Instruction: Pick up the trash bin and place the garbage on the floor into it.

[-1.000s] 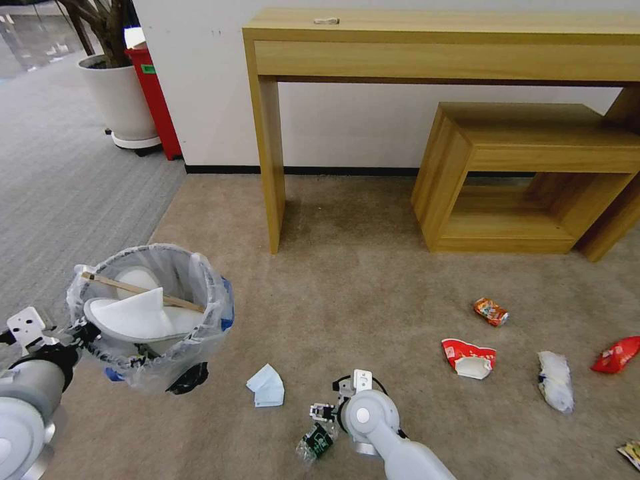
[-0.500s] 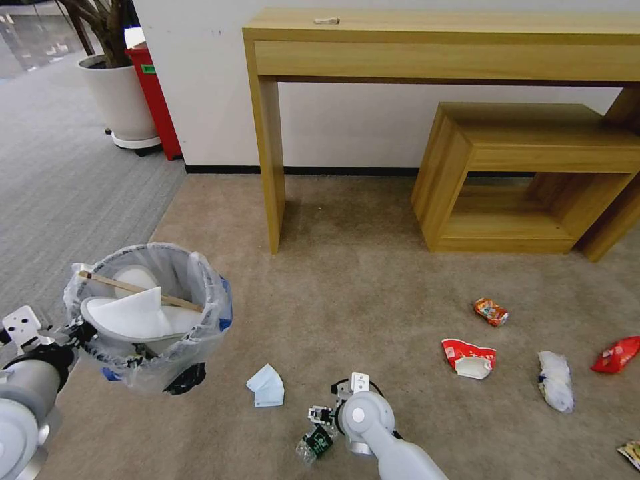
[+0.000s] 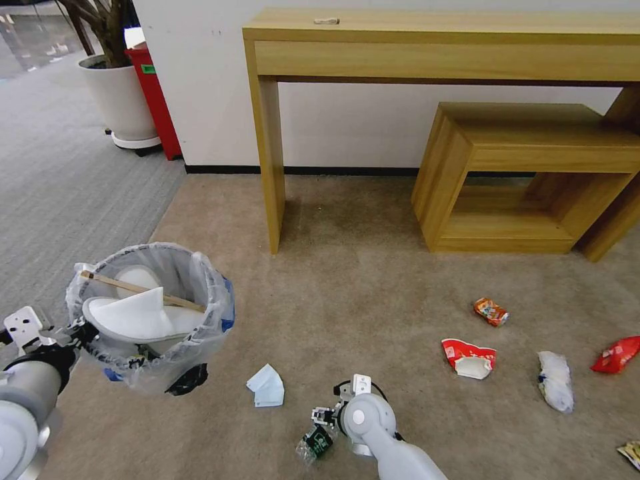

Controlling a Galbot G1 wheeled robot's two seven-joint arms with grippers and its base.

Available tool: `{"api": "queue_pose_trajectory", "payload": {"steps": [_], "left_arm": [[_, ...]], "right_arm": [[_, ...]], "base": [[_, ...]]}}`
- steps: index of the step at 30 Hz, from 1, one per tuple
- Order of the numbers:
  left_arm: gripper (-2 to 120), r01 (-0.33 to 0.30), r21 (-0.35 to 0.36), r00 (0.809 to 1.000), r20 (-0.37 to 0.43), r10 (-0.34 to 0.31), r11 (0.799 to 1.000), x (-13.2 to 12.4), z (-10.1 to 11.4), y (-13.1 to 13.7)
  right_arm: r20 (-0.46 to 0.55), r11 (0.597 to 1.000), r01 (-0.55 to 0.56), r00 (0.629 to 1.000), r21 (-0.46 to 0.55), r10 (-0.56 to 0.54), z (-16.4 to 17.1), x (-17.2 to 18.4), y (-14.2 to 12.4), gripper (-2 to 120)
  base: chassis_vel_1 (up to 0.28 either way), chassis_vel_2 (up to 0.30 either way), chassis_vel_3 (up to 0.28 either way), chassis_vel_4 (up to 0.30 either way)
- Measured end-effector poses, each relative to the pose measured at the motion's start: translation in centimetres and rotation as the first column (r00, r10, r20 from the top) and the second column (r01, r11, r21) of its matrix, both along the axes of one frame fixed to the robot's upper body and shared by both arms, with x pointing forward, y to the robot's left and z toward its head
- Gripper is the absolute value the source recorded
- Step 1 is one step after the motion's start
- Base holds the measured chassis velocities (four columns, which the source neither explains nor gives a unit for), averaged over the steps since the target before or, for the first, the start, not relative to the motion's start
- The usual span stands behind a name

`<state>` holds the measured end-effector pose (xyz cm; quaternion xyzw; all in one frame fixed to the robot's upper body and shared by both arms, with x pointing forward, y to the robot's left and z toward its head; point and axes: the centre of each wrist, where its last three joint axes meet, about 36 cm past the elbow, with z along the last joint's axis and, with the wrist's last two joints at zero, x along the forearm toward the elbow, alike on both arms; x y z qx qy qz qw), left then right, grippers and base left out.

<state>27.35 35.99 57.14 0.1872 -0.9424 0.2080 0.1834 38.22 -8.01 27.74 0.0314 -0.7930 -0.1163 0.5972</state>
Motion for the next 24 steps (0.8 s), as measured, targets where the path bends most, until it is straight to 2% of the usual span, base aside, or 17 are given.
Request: {"api": "queue_pose_trajectory", "payload": {"steps": [2, 5, 6, 7, 9, 14, 22, 24], "left_arm": [[1, 0.000, 0.000, 1.000, 0.000, 0.000, 1.000, 0.0, 0.0, 0.0], [1, 0.000, 0.000, 1.000, -0.001, 0.000, 1.000, -0.1, 0.0, 0.0], [1, 0.001, 0.000, 1.000, -0.001, -0.001, 1.000, -0.1, 0.0, 0.0], [1, 0.001, 0.000, 1.000, -0.001, -0.001, 1.000, -0.1, 0.0, 0.0], [1, 0.002, 0.000, 1.000, 0.000, -0.002, 1.000, -0.1, 0.1, 0.0], [1, 0.005, 0.001, 1.000, 0.001, -0.005, 1.000, 0.0, 0.1, 0.0], [1, 0.006, -0.003, 1.000, 0.002, -0.006, 1.000, 0.2, 0.0, 0.1], [1, 0.010, -0.008, 1.000, 0.002, -0.010, 1.000, 0.3, 0.0, 0.1]], "right_arm": [[0.003, 1.000, -0.002, 1.000, -0.004, 0.002, -0.1, -0.1, -0.1, 72], [0.005, 1.000, -0.004, 1.000, -0.005, 0.004, -0.2, -0.2, -0.1, 66], [0.006, 1.000, -0.007, 1.000, -0.008, 0.007, -0.2, -0.3, -0.1, 58], [0.006, 1.000, -0.007, 1.000, -0.008, 0.007, -0.2, -0.3, -0.1, 58], [0.008, 1.000, -0.010, 1.000, -0.011, 0.010, -0.3, -0.4, -0.2, 47], [0.015, 1.000, -0.014, 1.000, -0.015, 0.014, -0.3, -0.5, -0.4, 34], [0.031, 1.000, -0.015, 0.999, -0.020, 0.016, 0.2, -0.6, -0.8, 22], [0.070, 1.000, -0.014, 0.997, -0.012, 0.015, 1.7, -0.5, -1.3, 20]], "base": [[0.000, 0.000, 0.000, 0.000], [0.000, 0.000, 0.000, 0.000], [0.000, 0.000, 0.000, 0.000], [0.000, 0.000, 0.000, 0.000], [0.000, 0.000, 0.000, 0.000], [0.000, 0.000, 0.000, 0.000], [0.000, 0.000, 0.000, 0.000], [0.000, 0.000, 0.000, 0.000]]}}
